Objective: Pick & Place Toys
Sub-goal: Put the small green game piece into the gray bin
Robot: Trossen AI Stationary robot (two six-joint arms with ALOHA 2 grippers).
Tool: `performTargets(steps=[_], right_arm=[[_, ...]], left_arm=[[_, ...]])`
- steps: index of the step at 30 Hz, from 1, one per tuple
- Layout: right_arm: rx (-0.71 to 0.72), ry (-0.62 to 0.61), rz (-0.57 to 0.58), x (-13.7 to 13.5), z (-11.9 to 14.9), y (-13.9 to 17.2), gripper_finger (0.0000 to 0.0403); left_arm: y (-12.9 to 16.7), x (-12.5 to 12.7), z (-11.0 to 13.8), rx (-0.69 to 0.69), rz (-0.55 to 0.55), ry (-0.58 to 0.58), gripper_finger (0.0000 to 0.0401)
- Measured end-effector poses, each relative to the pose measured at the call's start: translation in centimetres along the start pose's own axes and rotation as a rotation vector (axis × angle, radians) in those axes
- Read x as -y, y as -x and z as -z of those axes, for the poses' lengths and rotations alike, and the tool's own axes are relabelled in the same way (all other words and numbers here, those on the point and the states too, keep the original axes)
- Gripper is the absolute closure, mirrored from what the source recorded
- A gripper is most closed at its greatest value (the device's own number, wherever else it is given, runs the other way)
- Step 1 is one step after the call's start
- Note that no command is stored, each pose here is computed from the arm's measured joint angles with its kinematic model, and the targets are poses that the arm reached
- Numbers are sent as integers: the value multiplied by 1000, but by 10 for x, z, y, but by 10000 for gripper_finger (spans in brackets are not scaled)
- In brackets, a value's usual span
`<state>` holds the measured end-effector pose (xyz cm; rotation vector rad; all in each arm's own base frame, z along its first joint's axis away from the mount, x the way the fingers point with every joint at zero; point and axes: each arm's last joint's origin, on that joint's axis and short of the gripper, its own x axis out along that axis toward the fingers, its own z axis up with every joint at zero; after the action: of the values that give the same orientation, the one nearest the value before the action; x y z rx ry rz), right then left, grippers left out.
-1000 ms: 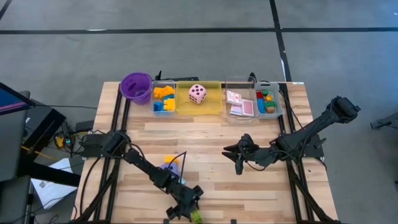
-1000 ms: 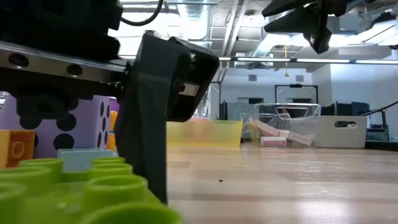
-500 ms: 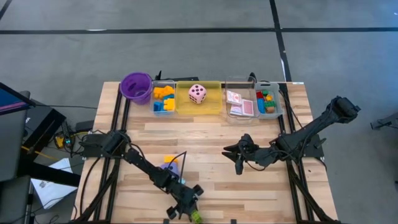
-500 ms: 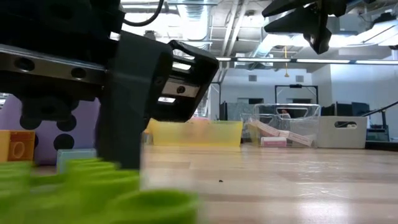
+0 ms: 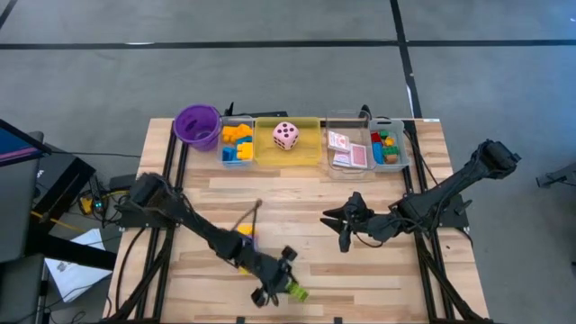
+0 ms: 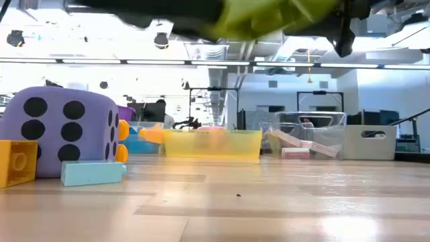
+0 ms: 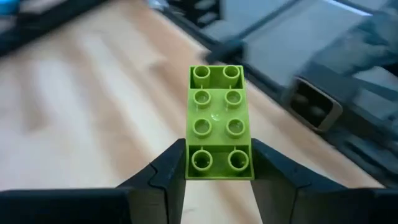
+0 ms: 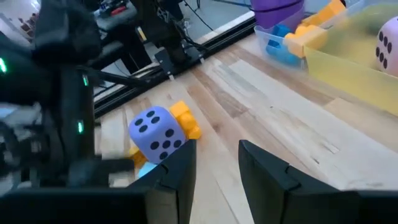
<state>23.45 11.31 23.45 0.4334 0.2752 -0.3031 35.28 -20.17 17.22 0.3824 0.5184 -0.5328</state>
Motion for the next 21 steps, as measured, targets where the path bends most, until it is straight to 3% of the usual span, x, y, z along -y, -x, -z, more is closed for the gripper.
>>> performTargets(steps=[6, 10, 15, 21], right_arm=[[15, -12, -17, -3, -1, 1, 289], [32, 45, -47, -7, -2, 3, 289], [47, 247, -67, -11, -1, 6, 289], [116, 542, -70, -15, -7, 7, 289]], left_arm=[[50, -43, -19, -44, -232, 46, 267], [81, -70, -27, -33, -348, 90, 267], [111, -93, -23, -9, -386, 203, 267], [137, -118, -14, 99, -320, 464, 267]])
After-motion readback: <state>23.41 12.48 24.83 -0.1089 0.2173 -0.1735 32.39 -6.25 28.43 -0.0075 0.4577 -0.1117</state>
